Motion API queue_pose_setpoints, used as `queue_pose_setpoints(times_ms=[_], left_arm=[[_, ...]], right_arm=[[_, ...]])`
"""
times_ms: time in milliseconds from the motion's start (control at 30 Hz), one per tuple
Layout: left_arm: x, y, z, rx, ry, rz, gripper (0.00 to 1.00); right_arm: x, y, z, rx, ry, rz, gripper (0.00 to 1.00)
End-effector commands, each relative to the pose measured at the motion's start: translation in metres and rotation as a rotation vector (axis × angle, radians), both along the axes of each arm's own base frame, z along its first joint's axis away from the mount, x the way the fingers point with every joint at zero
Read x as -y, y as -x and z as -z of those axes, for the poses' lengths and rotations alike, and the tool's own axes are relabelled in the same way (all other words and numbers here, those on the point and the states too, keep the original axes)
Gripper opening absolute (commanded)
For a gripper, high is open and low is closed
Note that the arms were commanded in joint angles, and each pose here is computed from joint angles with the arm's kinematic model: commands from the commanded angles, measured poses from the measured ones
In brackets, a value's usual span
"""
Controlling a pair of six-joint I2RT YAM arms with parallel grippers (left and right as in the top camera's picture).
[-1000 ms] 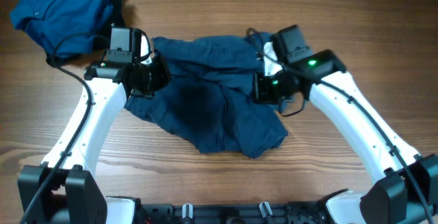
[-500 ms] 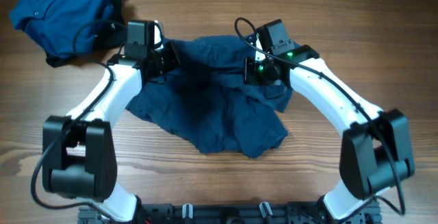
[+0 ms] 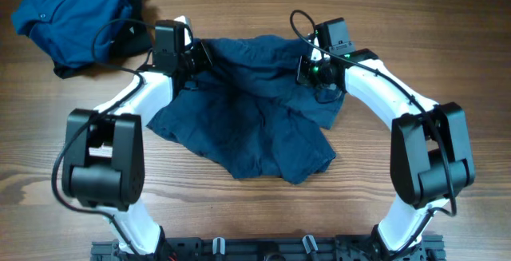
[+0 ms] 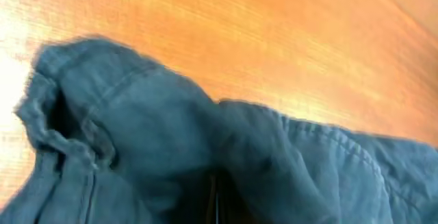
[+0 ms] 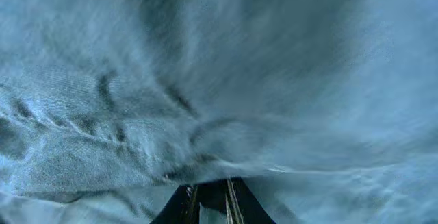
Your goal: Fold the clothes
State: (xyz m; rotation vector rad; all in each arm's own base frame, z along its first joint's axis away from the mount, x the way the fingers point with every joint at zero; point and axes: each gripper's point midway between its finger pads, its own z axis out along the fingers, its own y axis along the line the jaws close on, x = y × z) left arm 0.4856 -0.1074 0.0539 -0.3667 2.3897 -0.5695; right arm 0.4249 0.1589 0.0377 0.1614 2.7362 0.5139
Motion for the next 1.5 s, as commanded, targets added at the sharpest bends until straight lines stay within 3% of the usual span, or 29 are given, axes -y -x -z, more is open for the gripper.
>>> queue_pose_setpoints(times_ms=[0, 400, 567, 733, 900, 1067, 1100, 1133, 1167, 1300, 1467], left_arm=[[-0.006, -0.011, 0.024, 0.010, -0.044, -0.029, 0.04], [-0.051, -0.031, 0.046, 0.074, -0.238, -0.220, 0.04], [-0.075, -0.031, 0.046, 0.081, -0.333, -0.316, 0.07], [-0.078, -0.031, 0.049, 0.079, -0.375, -0.287, 0.15], [-0.065, -0.035, 0.023, 0.141, -0.419, -0.217, 0.29], [-0.048, -0.037, -0.044, 0.262, -0.381, -0.213, 0.54], [-0.046, -0.036, -0.054, 0.275, -0.377, -0.210, 0.64], [-0.039, -0.030, -0.079, 0.304, -0.366, -0.200, 0.86], [-0.035, -0.024, -0.092, 0.314, -0.362, -0.193, 0.99], [-0.025, 0.017, -0.135, 0.282, -0.360, -0.148, 1.00], [-0.017, 0.079, -0.155, 0.164, -0.312, -0.093, 1.00]], right_arm=[[0.013, -0.005, 0.022, -0.025, 0.026, 0.035, 0.15], [0.094, -0.031, 0.040, 0.022, 0.203, 0.196, 0.16], [0.136, -0.035, 0.040, 0.020, 0.249, 0.275, 0.17], [0.173, -0.029, 0.042, -0.016, 0.266, 0.345, 0.16], [0.187, -0.028, 0.025, -0.044, 0.272, 0.360, 0.13], [0.169, -0.035, -0.028, 0.026, 0.161, 0.326, 0.13], [0.164, -0.035, -0.040, 0.045, 0.132, 0.315, 0.13], [0.154, -0.030, -0.063, 0.070, 0.082, 0.292, 0.16], [0.149, -0.026, -0.073, 0.077, 0.058, 0.280, 0.18], [0.120, 0.014, -0.122, 0.056, -0.085, 0.196, 0.34], [0.083, 0.075, -0.160, -0.007, -0.207, 0.027, 0.50]])
